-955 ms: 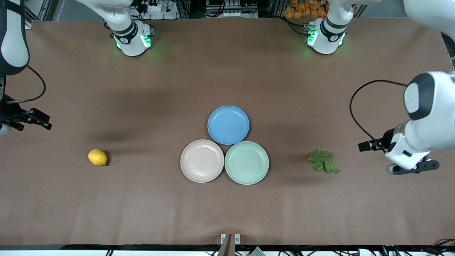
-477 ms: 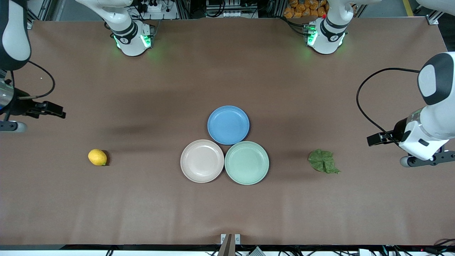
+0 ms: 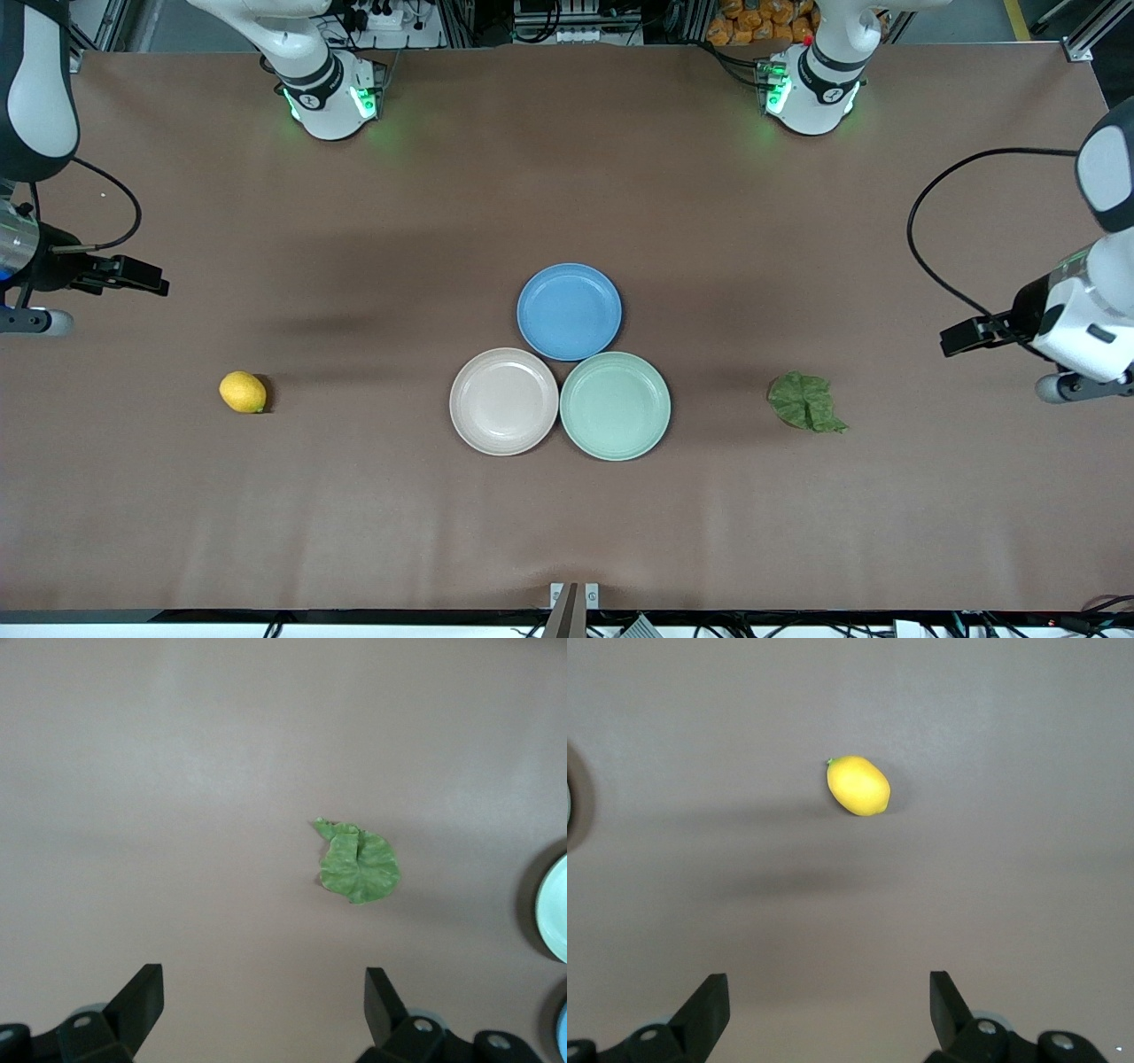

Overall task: Pick lemon and lettuce from plates
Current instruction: 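Set the lettuce on the table while the right gripper withdraws upward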

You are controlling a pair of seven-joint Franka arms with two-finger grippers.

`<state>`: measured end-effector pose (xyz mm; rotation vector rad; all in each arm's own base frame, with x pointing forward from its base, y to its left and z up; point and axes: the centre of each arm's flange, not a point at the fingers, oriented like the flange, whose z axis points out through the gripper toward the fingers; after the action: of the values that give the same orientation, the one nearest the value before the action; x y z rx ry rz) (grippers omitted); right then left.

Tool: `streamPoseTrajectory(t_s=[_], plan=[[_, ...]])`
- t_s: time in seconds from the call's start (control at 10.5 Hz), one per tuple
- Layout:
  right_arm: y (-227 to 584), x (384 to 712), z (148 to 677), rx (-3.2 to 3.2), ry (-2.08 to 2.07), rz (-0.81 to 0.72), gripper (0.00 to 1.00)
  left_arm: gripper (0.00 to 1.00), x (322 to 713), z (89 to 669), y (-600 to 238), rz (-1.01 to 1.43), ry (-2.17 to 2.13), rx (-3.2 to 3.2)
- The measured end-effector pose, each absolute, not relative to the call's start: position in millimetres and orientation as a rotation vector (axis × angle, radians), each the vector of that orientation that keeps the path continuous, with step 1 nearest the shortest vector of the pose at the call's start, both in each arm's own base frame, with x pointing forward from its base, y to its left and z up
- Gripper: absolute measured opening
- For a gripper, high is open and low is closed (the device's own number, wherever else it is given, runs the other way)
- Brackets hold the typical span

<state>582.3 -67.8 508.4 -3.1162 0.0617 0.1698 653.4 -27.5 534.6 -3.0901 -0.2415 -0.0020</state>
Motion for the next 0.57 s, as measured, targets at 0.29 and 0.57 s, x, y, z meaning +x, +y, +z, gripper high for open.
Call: streamPoseTrajectory(t_s=[0.29, 0.57], plan=[[-64, 583, 537, -3.125, 0.050, 0.083, 1.00, 1.00, 640, 570, -2, -0.063, -0.297, -3.104], [-57, 578, 578, -3.132, 0.030, -0.038, 1.00, 1.00, 632, 584, -1, -0.077, -0.296, -3.110]])
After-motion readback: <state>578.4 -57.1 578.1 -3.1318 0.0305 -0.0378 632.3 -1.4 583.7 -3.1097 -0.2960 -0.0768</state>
